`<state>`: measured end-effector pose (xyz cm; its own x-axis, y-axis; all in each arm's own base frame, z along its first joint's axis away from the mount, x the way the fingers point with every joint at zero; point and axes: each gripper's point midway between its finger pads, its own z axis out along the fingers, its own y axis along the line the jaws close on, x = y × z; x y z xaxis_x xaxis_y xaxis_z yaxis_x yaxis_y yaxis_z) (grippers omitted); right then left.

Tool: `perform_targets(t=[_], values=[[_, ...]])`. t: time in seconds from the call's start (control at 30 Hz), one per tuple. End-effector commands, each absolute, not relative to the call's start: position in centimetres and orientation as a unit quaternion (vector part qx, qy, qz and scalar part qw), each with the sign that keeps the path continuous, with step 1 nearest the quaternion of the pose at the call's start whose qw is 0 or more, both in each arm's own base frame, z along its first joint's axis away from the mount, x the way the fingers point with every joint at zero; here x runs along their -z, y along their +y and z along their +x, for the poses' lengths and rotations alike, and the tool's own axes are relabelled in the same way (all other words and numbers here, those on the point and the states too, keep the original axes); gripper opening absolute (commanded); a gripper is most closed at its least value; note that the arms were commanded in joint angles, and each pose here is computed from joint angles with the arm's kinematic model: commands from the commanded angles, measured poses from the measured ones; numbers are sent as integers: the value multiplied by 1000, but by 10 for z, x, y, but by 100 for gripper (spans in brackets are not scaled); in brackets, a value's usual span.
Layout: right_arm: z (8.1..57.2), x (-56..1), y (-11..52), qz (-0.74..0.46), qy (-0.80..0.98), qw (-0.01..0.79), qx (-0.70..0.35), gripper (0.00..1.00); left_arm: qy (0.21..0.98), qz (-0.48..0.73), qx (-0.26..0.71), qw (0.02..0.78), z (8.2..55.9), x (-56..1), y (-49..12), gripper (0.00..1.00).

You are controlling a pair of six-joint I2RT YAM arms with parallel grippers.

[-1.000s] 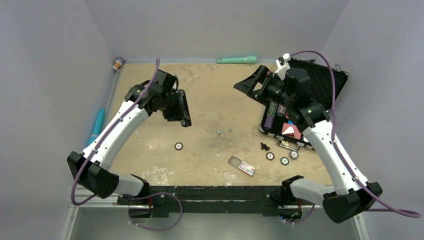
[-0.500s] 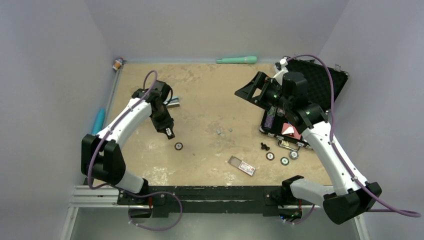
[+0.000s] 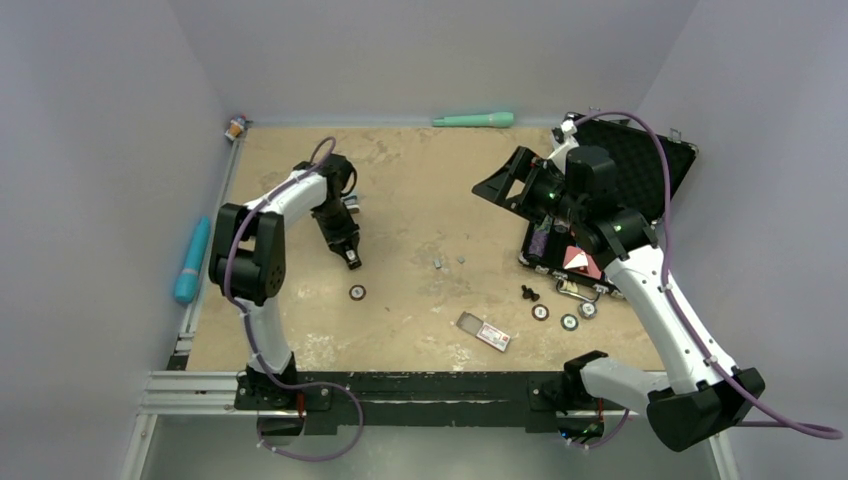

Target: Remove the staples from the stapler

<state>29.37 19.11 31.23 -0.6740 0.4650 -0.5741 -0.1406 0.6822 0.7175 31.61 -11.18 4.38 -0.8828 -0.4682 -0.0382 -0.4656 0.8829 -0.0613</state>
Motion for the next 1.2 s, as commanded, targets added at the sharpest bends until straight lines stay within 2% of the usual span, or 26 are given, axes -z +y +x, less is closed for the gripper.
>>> perform_targets(t=[0.0,0.33,0.37,0.4,0.47,0.53,0.63,0.7,0.87,0.97,1.17], values=[[297,-312,187,96,828,404,-377,94,969,-233,64,51,353,-53,-121,0],[311,-305,190,93,839,393,-364,93,965,-233,116,37,394,-46,-137,0],[312,-305,190,91,840,394,-363,93,965,-230,123,38,397,-48,-138,5],[313,-305,191,89,840,394,-362,93,965,-225,127,40,399,-49,-139,14],[315,-305,191,85,841,395,-359,93,966,-215,135,48,403,-54,-141,41],[318,-305,190,78,843,398,-354,93,966,-208,145,57,404,-63,-143,62],[323,-305,183,65,849,412,-326,92,963,-199,167,78,398,-91,-146,87],[325,-302,179,55,855,416,-305,92,960,-190,185,90,390,-110,-148,99],[323,-274,172,34,881,390,-265,89,955,-162,211,130,365,-159,-147,100],[318,-256,176,19,891,371,-260,84,956,-147,206,149,348,-179,-139,100],[300,-227,206,-40,906,339,-252,84,961,-136,176,164,302,-195,-119,100]])
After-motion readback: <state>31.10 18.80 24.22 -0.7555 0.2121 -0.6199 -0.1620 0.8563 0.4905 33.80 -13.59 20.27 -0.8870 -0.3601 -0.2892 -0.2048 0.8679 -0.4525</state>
